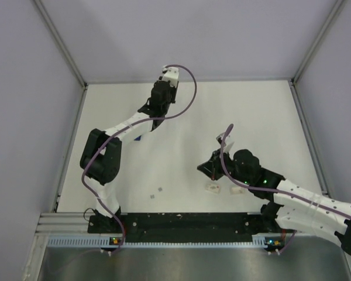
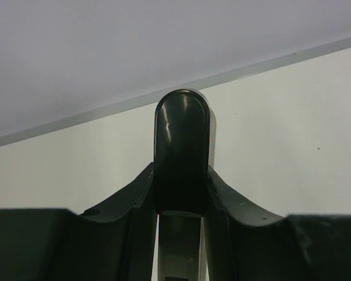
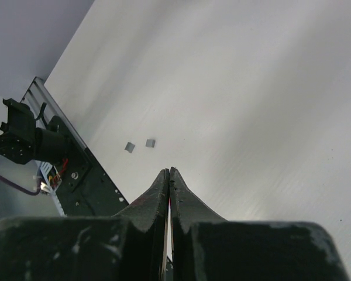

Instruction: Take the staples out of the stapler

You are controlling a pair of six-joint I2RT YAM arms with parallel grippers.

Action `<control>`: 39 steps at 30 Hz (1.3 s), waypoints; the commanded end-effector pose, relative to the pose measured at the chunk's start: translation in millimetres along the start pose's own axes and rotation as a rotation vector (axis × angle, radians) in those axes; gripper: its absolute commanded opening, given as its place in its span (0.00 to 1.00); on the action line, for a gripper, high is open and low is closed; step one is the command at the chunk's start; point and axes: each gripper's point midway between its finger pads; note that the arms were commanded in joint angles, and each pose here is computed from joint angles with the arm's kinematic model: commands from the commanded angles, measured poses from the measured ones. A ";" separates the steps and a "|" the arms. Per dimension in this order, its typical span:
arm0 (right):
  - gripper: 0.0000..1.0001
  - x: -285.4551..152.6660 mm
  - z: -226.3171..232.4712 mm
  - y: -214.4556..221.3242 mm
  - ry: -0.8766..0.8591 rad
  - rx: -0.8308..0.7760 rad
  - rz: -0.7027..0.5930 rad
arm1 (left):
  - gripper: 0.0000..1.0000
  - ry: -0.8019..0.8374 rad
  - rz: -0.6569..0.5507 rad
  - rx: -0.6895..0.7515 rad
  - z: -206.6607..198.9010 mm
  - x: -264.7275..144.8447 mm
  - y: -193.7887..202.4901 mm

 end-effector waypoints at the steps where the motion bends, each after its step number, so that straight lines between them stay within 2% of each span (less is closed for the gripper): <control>1: 0.00 -1.0 6.8 -1.4 -0.036 -0.014 -0.005 | 0.00 -0.059 0.004 -0.021 23.7 14.9 -13.9; 8: 0.00 4.8 10.3 4.8 -0.070 -0.014 0.000 | 0.00 -0.057 0.277 -0.116 48.8 23.5 52.8; 14: 0.00 10.6 14.2 11.9 -0.100 -0.006 0.021 | 0.00 -0.074 0.433 -0.138 55.3 15.7 98.7; 18: 0.00 11.3 13.9 15.0 -0.104 0.004 0.020 | 0.00 -0.065 0.491 -0.152 55.3 11.2 125.0; 28: 0.00 4.9 10.5 18.1 -0.085 0.020 0.021 | 0.02 -0.123 0.542 -0.172 64.9 1.8 155.7; 29: 0.00 4.4 11.0 18.5 -0.085 0.024 0.025 | 0.06 -0.128 0.547 -0.172 65.0 0.9 157.7; 33: 0.25 2.5 6.2 19.8 -0.054 0.033 0.037 | 0.23 -0.132 0.549 -0.172 67.1 -1.4 163.9; 36: 0.37 -1.5 0.0 21.5 -0.013 0.030 0.059 | 0.33 -0.127 0.540 -0.172 67.5 -2.9 160.3; 37: 0.39 -3.5 -1.7 19.5 0.001 0.027 0.060 | 0.52 -0.129 0.533 -0.171 68.2 -3.5 157.3; 38: 0.41 -4.9 -2.2 14.1 0.009 0.019 0.047 | 0.66 -0.130 0.527 -0.172 68.5 -5.2 153.6; 39: 0.43 -8.5 -5.0 15.7 0.027 0.015 0.061 | 0.94 -0.129 0.511 -0.172 68.7 -6.4 146.7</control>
Point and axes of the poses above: each gripper's point midway between its finger pads, its own x axis out along the fingers, its own z axis along the line the jaws close on, y = z × x, and after that the axes turned 11 degrees about -x, right-handed
